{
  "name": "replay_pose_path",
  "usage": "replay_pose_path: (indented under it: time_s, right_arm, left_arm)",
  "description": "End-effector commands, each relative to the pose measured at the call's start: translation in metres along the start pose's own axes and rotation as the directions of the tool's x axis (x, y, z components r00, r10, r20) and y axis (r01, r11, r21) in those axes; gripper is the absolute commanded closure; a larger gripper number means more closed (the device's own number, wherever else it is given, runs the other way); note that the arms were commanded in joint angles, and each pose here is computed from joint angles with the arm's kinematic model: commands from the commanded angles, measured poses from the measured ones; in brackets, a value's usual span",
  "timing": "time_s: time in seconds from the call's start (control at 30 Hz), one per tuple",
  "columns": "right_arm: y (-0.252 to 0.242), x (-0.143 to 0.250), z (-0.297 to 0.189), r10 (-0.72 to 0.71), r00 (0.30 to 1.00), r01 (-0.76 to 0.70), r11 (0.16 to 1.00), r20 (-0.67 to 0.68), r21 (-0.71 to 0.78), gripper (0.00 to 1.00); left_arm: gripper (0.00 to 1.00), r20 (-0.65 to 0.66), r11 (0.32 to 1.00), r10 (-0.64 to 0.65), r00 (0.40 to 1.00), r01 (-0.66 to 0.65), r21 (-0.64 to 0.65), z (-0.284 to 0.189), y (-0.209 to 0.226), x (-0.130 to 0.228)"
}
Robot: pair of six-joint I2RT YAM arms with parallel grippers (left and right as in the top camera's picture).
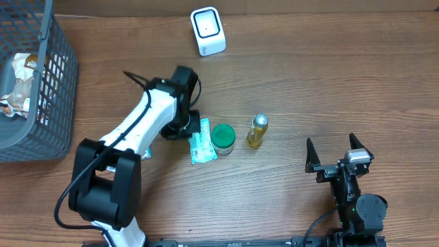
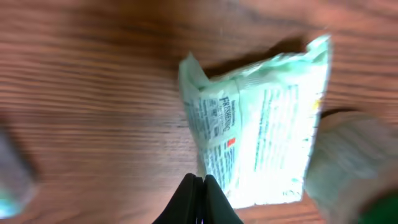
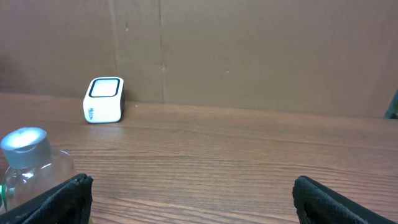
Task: Scan the item barcode
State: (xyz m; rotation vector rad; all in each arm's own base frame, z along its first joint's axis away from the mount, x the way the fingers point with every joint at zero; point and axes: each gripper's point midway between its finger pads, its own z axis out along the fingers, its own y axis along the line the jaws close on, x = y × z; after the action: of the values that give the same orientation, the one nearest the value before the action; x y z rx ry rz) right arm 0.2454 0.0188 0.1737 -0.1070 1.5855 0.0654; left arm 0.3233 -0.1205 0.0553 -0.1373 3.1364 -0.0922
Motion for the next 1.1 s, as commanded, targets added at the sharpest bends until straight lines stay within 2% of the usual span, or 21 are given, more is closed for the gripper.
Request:
replay_pose_path:
  time_s: [0.0, 0.07, 0.13, 0.17, 0.3, 0.4, 0.63, 0.8, 1.07]
  right_arm:
    - [-0.002, 0.003, 0.000, -0.001, 1.000, 0.001, 1.000, 0.000, 0.010, 0.00]
    - [-0.002, 0.003, 0.000, -0.001, 1.000, 0.001, 1.000, 0.000, 0.010, 0.00]
    - [-0.002, 0.003, 0.000, -0.001, 1.000, 0.001, 1.000, 0.000, 0.010, 0.00]
    - [-0.002, 0.003, 0.000, -0.001, 1.000, 0.001, 1.000, 0.000, 0.010, 0.00]
    - [-0.002, 0.003, 0.000, -0.001, 1.000, 0.001, 1.000, 0.000, 0.010, 0.00]
    - [-0.002, 0.003, 0.000, -0.001, 1.000, 0.001, 1.000, 0.000, 0.010, 0.00]
    - [-0.002, 0.003, 0.000, -0.001, 1.000, 0.001, 1.000, 0.000, 0.010, 0.00]
    - [-0.002, 0.003, 0.000, -0.001, 1.000, 0.001, 1.000, 0.000, 0.010, 0.00]
    - [-0.002, 0.003, 0.000, -0.001, 1.000, 0.001, 1.000, 0.000, 0.010, 0.00]
  left_arm:
    - [0.92, 0.122, 0.997, -0.005, 0.992, 0.015, -0.080, -0.040, 0.025, -0.026]
    - [0.87, 0.125, 0.989, -0.034, 0.992, 0.052, -0.137, -0.047, 0.046, -0.029]
    - [0.71, 0.114, 0.980, -0.074, 0.991, 0.093, -0.175, -0.048, 0.067, -0.028]
    - [0.68, 0.104, 0.977, -0.095, 0.990, 0.112, -0.181, -0.048, 0.075, -0.027]
    - [0.72, 0.063, 0.962, -0.191, 0.980, 0.200, -0.187, -0.042, 0.107, -0.019]
    - [0.82, 0.038, 0.949, -0.242, 0.970, 0.245, -0.198, -0.034, 0.125, -0.012]
    - [0.82, -0.008, 0.927, -0.316, 0.949, 0.307, -0.218, -0.003, 0.150, 0.009]
    - [0.82, -0.026, 0.925, -0.322, 0.946, 0.309, -0.219, 0.014, 0.152, 0.020]
    - [0.83, -0.022, 0.951, -0.289, 0.957, 0.285, -0.119, 0.029, 0.126, 0.015]
